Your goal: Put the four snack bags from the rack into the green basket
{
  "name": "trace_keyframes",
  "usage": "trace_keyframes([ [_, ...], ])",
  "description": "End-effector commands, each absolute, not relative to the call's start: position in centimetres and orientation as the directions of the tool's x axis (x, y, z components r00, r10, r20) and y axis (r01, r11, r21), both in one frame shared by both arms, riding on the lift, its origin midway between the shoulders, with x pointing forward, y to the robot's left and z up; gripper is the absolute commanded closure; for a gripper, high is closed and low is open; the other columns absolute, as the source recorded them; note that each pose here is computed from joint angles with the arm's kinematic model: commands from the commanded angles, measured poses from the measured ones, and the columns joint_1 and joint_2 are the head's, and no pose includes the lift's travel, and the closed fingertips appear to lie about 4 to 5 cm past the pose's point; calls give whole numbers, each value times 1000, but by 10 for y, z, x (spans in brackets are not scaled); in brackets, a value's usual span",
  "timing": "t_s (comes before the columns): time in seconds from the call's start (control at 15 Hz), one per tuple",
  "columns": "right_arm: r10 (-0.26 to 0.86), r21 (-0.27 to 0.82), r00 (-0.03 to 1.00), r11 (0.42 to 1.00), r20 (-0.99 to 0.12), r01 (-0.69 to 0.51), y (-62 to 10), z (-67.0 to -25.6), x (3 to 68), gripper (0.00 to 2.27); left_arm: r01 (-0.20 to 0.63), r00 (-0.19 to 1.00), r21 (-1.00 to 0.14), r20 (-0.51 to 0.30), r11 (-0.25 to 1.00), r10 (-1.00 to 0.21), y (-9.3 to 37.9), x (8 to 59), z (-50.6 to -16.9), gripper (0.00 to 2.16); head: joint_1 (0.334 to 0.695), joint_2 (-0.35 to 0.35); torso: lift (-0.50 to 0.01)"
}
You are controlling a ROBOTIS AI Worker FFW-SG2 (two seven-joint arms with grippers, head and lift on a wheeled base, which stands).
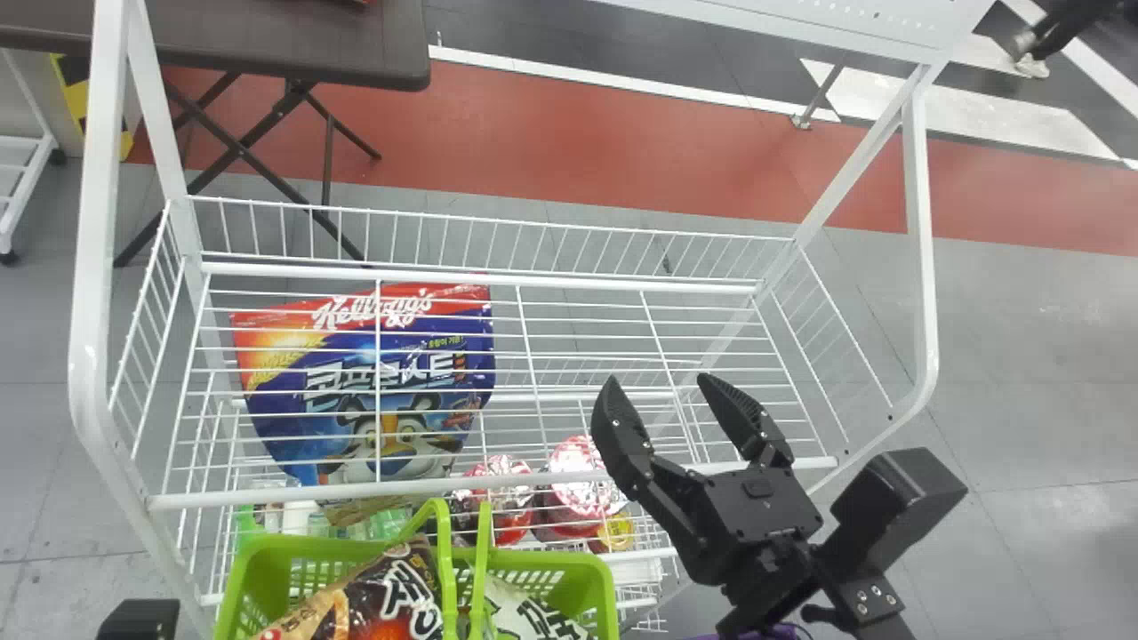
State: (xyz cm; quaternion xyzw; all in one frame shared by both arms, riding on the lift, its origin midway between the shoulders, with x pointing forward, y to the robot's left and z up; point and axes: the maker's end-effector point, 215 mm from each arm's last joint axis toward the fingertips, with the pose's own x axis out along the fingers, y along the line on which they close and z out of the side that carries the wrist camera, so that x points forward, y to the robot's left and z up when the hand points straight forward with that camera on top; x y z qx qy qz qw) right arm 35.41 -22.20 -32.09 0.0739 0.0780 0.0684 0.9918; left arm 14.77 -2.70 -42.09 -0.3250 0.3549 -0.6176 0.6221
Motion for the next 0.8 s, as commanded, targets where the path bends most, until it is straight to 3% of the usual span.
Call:
trace_keyframes([
  [0.0,146,157,979,980,-143,-123,-222,-320,354,110,537,-14,-843,-41,27,-999,-27,148,-421,2138,695,-350,-6],
  [0.73,128,153,980,983,-153,-104,-228,-323,358,110,534,-19,-845,-42,26,-999,-29,148,-420,2138,695,-350,-6],
])
